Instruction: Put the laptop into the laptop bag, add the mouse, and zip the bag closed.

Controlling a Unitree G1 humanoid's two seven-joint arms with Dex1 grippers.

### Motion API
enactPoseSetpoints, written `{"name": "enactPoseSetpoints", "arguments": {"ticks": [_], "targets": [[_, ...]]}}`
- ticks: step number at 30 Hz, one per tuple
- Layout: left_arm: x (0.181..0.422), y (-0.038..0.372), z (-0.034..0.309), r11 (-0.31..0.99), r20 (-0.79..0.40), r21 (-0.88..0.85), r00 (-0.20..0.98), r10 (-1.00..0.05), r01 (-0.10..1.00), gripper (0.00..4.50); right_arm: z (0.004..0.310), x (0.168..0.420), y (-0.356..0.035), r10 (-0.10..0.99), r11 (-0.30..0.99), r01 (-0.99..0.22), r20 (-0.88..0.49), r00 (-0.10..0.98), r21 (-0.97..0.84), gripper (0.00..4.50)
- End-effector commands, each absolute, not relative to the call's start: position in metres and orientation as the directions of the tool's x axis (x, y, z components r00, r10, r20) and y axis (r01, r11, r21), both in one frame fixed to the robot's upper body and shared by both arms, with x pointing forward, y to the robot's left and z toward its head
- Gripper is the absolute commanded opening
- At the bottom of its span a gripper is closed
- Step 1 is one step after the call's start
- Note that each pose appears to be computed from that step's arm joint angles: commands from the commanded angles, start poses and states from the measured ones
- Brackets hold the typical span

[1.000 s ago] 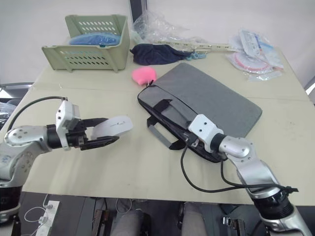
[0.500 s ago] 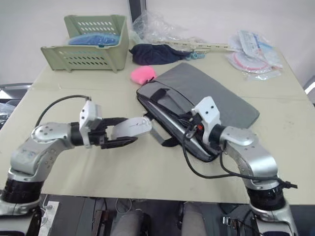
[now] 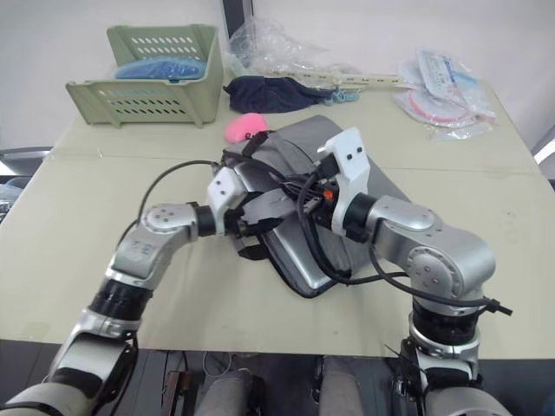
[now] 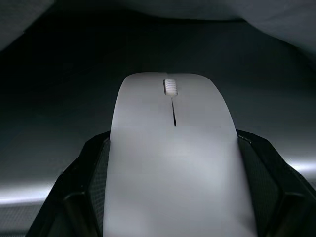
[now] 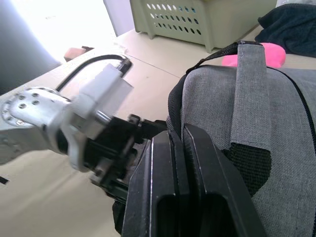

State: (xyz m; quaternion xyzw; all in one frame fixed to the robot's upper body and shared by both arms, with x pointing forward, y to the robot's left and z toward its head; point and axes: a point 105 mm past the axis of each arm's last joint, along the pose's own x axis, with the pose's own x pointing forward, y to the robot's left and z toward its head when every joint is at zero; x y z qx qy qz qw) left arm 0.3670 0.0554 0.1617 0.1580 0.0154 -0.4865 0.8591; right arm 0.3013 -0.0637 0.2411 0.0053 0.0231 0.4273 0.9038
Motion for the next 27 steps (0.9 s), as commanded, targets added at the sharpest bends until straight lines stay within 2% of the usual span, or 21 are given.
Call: {"name": "enactPoseSetpoints", "arguments": {"ticks": [1, 7, 21, 23, 24, 25, 27], "targets": [[0.378, 0.040, 0.174, 0.504, -0.113, 0.300, 0.554, -0.825, 0.810, 2.82, 0.264, 0.290, -0.059, 0.781, 0.623, -0.782, 0.062, 0.622, -0.014, 0.05], [0.382, 0.017, 0.168, 0.505, -0.077, 0.287, 0.545, -0.835, 0.814, 2.82, 0.269, 0.289, -0.063, 0.762, 0.643, -0.765, 0.092, 0.641, 0.000, 0.05], [0.388, 0.017, 0.155, 0.524, -0.135, 0.229, 0.560, -0.817, 0.820, 2.82, 0.274, 0.289, -0.063, 0.763, 0.640, -0.768, 0.107, 0.637, 0.009, 0.05], [0.388, 0.016, 0.156, 0.527, -0.124, 0.226, 0.561, -0.819, 0.819, 3.85, 0.274, 0.289, -0.063, 0.763, 0.640, -0.768, 0.105, 0.637, 0.010, 0.00], [0.387, 0.016, 0.157, 0.527, -0.116, 0.224, 0.559, -0.821, 0.820, 4.18, 0.274, 0.289, -0.063, 0.764, 0.639, -0.769, 0.103, 0.636, 0.009, 0.00], [0.386, 0.016, 0.158, 0.527, -0.111, 0.222, 0.558, -0.822, 0.820, 4.44, 0.274, 0.289, -0.062, 0.765, 0.638, -0.770, 0.102, 0.636, 0.008, 0.00], [0.383, 0.019, 0.159, 0.520, -0.101, 0.220, 0.550, -0.829, 0.825, 4.44, 0.274, 0.290, -0.064, 0.764, 0.639, -0.769, 0.102, 0.637, 0.009, 0.00]]}}
